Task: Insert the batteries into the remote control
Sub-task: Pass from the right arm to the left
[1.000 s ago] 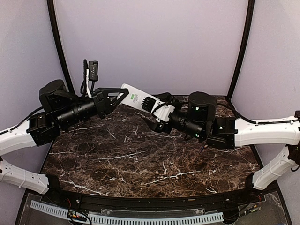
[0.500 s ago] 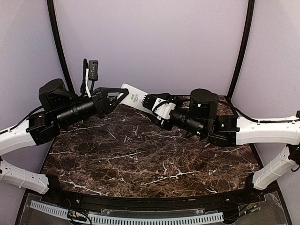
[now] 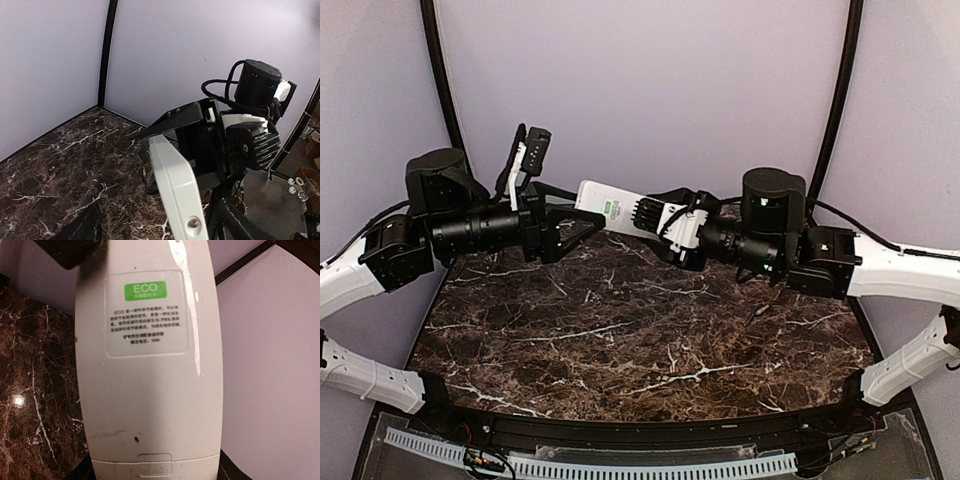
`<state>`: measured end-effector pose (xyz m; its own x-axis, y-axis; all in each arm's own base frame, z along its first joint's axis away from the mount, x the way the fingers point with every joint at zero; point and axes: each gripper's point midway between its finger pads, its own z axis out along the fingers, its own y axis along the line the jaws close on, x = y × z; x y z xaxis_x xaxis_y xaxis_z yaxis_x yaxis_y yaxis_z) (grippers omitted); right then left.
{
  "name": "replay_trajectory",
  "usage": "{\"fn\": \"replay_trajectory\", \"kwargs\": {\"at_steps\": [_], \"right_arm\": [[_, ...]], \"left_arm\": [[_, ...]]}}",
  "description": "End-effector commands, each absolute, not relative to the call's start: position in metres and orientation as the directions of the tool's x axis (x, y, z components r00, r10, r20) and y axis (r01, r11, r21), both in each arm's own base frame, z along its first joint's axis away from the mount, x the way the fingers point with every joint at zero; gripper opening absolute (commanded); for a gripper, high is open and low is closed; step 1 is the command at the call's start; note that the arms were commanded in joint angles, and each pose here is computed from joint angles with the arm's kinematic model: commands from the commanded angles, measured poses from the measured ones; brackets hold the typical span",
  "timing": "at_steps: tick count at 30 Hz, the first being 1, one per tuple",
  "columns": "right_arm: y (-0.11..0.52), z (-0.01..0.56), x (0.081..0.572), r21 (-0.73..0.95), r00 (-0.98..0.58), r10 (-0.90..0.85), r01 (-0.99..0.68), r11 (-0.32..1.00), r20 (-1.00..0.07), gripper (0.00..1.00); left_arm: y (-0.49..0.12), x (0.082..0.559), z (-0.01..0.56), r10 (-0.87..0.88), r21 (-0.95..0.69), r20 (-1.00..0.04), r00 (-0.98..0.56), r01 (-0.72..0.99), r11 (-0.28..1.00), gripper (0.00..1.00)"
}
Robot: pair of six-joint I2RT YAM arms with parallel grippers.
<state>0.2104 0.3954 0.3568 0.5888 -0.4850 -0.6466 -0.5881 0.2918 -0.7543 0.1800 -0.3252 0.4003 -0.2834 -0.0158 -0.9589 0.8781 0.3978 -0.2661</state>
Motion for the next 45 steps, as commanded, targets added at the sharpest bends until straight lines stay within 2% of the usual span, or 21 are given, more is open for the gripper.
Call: {"fn": "replay_trajectory", "kwargs": {"at_steps": [1, 4, 8, 11, 18, 25, 31, 35, 42, 45], "right_arm": [[0.384, 0.374, 0.2, -0.694, 0.549, -0.465, -0.683, 0.23, -0.694, 0.09], [0.378, 0.365, 0.193, -0.623, 0.485, -0.475, -0.76, 0.185, -0.734, 0.09], [0.376, 0.347, 0.178, -0.538, 0.429, -0.498, -0.838, 0.092, -0.753, 0.08], [0.374, 0.337, 0.172, -0.499, 0.402, -0.538, -0.866, 0.041, -0.741, 0.07], [0.373, 0.335, 0.188, -0.562, 0.416, -0.585, -0.823, 0.083, -0.697, 0.08], [0.388, 0.338, 0.183, -0.582, 0.465, -0.54, -0.811, 0.059, -0.702, 0.08], [0.393, 0.331, 0.182, -0.583, 0.472, -0.552, -0.812, 0.033, -0.687, 0.08], [0.394, 0.334, 0.179, -0.587, 0.481, -0.536, -0.809, 0.033, -0.693, 0.08], [0.396, 0.335, 0.175, -0.588, 0.492, -0.521, -0.809, 0.024, -0.698, 0.08], [0.395, 0.336, 0.176, -0.589, 0.49, -0.522, -0.807, 0.03, -0.698, 0.09]], "left_arm": [[-0.297, 0.181, 0.41, 0.134, 0.049, -0.991, -0.017, 0.88, 0.472, 0.78], [-0.277, 0.183, 0.406, 0.26, 0.315, -0.943, 0.209, 0.815, 0.487, 0.8], [-0.281, 0.172, 0.386, 0.364, 0.47, -0.867, 0.341, 0.803, 0.366, 0.82], [-0.289, 0.161, 0.377, 0.374, 0.495, -0.844, 0.383, 0.825, 0.273, 0.85], [-0.305, 0.156, 0.367, 0.389, 0.532, -0.809, 0.442, 0.831, 0.162, 0.91], [-0.329, 0.151, 0.376, 0.264, 0.492, -0.855, 0.446, 0.858, 0.146, 0.92], [-0.343, 0.156, 0.367, 0.279, 0.464, -0.864, 0.419, 0.878, 0.117, 0.82], [-0.344, 0.156, 0.365, 0.28, 0.466, -0.863, 0.422, 0.878, 0.112, 0.7], [-0.344, 0.156, 0.366, 0.28, 0.461, -0.865, 0.417, 0.88, 0.113, 0.41], [-0.344, 0.154, 0.367, 0.262, 0.461, -0.868, 0.421, 0.881, 0.111, 0.23]]}}
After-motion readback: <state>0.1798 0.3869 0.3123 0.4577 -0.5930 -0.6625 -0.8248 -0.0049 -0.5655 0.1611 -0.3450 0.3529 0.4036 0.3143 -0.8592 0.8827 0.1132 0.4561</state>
